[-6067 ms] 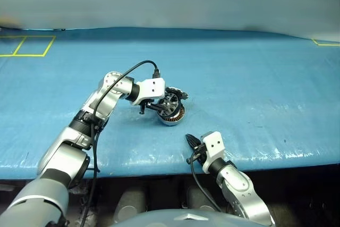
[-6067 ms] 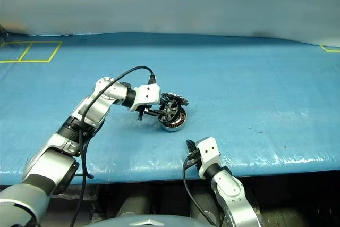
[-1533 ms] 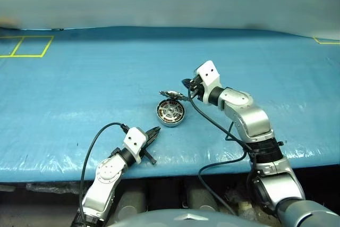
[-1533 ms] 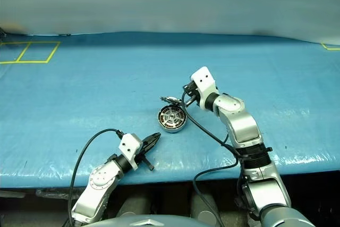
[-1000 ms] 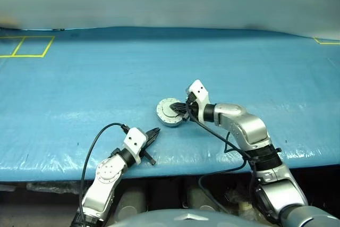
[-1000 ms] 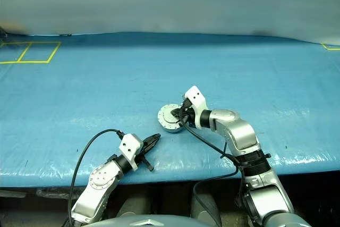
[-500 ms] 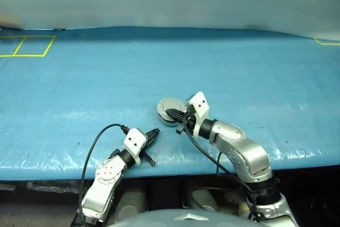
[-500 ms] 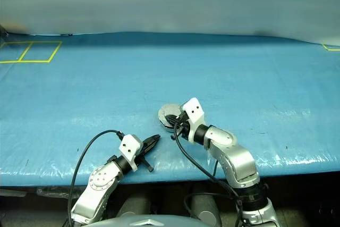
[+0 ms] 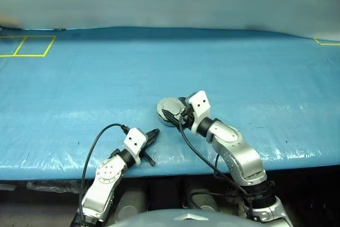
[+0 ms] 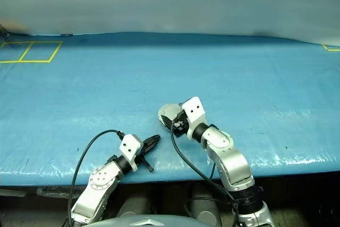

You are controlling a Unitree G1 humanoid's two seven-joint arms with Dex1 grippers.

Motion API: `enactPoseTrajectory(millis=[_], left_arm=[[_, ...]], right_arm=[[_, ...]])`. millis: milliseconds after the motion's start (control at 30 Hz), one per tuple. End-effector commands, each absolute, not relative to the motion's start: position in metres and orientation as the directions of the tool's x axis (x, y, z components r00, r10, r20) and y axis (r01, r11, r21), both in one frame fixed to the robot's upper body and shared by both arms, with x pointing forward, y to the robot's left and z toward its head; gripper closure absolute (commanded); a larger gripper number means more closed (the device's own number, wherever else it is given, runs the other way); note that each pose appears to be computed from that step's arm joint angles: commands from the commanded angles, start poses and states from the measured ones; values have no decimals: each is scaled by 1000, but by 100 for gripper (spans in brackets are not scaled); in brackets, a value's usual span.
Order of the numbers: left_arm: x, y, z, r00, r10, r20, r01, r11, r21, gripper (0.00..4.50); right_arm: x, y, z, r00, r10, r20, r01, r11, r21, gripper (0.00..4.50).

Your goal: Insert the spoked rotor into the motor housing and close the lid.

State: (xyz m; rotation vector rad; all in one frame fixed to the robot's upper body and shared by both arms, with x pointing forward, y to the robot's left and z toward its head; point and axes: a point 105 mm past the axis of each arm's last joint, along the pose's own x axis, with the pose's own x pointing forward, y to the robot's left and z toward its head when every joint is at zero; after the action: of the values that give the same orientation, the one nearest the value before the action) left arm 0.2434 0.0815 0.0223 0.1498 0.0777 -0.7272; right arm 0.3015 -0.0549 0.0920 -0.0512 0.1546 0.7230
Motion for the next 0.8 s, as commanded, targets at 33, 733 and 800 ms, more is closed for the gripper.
enactPoseTrajectory(millis=[33, 733, 800], left_arm=[[244, 78, 31, 743, -663, -94, 670, 733, 123, 450], [245, 77, 29, 740, -665, -102, 673, 728, 131, 450], [245, 77, 29, 740, -665, -102, 673, 728, 133, 450]], right_arm=[[306, -54, 102, 734, 668, -125, -676, 736, -38, 32], [315, -55, 78, 650, 735, -193, -757, 647, -90, 92], [316, -55, 78, 661, 728, -183, -749, 652, -114, 147]])
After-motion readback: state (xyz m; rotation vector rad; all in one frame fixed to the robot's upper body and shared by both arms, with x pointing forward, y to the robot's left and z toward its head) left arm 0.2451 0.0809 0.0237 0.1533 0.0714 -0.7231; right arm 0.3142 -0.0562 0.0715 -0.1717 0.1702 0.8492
